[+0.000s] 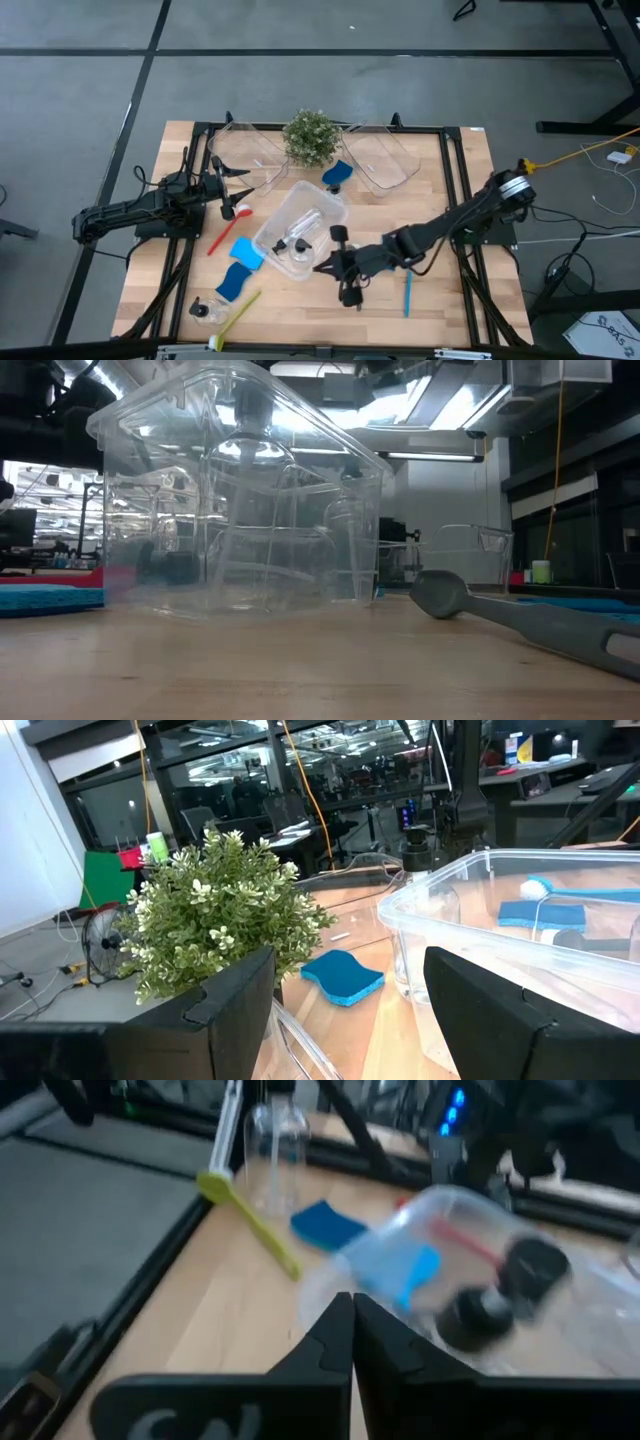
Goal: Pick & Place Kitchen Sink Supplies
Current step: Put the liquid dispenser bottle into the white bin
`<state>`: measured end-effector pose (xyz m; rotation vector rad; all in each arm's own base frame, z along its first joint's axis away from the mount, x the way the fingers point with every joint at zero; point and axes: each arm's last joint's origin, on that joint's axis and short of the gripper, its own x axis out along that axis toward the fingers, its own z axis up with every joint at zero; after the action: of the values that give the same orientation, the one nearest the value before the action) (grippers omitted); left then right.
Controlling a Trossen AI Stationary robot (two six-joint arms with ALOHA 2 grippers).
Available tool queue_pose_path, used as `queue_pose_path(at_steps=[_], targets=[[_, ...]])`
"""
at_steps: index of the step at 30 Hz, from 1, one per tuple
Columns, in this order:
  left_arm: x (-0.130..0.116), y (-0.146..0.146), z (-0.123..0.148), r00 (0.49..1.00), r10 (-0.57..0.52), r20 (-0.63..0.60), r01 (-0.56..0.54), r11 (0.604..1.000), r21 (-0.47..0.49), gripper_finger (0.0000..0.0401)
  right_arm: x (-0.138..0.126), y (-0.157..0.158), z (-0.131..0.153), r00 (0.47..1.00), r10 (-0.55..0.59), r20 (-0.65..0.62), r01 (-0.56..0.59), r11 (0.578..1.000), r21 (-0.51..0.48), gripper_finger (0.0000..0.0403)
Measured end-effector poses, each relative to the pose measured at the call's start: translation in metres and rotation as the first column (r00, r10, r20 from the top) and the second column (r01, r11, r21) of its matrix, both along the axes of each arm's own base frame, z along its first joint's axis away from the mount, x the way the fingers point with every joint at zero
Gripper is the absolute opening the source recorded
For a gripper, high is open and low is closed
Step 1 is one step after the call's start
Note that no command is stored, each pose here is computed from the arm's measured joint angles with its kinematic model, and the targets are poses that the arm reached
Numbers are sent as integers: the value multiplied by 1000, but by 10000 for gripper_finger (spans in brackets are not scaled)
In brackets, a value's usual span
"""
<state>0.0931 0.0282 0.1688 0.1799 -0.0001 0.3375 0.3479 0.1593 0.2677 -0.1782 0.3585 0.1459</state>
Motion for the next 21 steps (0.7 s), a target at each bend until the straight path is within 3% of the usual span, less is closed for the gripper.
queue_pose_path(at_steps=[6,15,21], targets=[[0,0,0,1000,0,0,0,1000,0,251,21,2,-12,993,0,121,1,1000,-3,3],[0,0,0,1000,0,0,0,1000,0,251,46,-11,-32,979,-76,190,68,997,47,2],[0,0,0,1000,0,0,0,1000,0,251,56,-18,-40,956,-218,196,229,973,-34,2]])
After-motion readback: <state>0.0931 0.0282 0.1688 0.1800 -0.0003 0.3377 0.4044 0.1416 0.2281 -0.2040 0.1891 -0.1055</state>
